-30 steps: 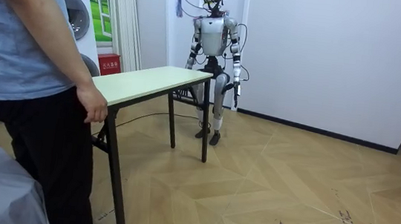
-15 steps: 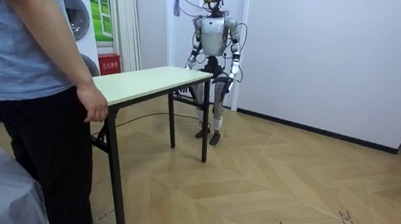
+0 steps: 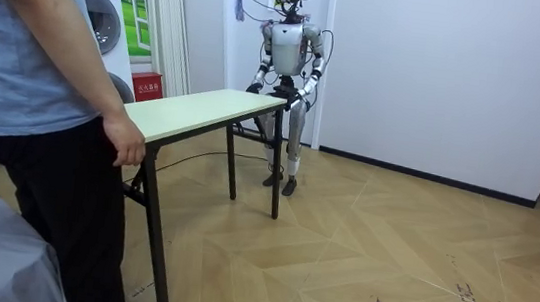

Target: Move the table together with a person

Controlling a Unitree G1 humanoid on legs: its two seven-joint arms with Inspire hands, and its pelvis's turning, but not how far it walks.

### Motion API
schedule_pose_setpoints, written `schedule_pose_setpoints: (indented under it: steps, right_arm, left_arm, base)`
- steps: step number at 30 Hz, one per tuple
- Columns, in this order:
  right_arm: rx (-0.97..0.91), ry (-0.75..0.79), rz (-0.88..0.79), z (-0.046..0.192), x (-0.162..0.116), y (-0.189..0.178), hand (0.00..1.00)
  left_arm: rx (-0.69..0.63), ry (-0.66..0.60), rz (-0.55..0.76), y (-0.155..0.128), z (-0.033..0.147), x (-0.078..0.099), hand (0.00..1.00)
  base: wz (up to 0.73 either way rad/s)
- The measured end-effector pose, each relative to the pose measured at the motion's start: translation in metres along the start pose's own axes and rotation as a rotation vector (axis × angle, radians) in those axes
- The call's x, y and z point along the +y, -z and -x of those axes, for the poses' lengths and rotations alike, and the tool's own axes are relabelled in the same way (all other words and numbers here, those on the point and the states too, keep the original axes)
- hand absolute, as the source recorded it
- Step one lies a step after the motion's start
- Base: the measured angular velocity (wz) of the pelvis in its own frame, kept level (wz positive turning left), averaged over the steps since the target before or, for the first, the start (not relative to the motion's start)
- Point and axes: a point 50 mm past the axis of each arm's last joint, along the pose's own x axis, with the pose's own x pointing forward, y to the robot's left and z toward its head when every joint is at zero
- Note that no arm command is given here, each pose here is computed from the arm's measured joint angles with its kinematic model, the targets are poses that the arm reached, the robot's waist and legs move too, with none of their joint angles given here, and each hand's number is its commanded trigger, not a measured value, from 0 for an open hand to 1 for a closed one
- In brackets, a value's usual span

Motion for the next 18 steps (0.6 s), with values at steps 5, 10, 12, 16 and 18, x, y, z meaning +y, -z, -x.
schedule_pose_setpoints:
  steps: [5, 10, 12, 16, 18]
  right_arm:
    - [-0.019, -0.029, -0.035, -0.005, 0.005, -0.002, 0.00]
    - [-0.051, -0.076, -0.026, -0.009, 0.015, -0.010, 0.00]
    - [-0.053, -0.076, -0.025, -0.010, 0.017, -0.011, 0.00]
    - [-0.059, -0.072, -0.012, -0.013, 0.017, -0.016, 0.00]
    - [-0.059, -0.067, -0.008, -0.014, 0.017, -0.017, 0.00]
  left_arm:
    - [-0.024, 0.066, 0.024, -0.007, -0.004, -0.011, 0.00]
    - [-0.065, 0.107, 0.058, -0.019, -0.008, -0.020, 0.00]
    - [-0.068, 0.103, 0.058, -0.021, -0.011, -0.021, 0.00]
    - [-0.069, 0.095, 0.048, -0.026, -0.016, -0.022, 0.00]
    - [-0.063, 0.088, 0.043, -0.028, -0.017, -0.021, 0.00]
  base:
    - [0.01]
    - [-0.01]
    - [0.00]
    - [0.00]
    - [0.00]
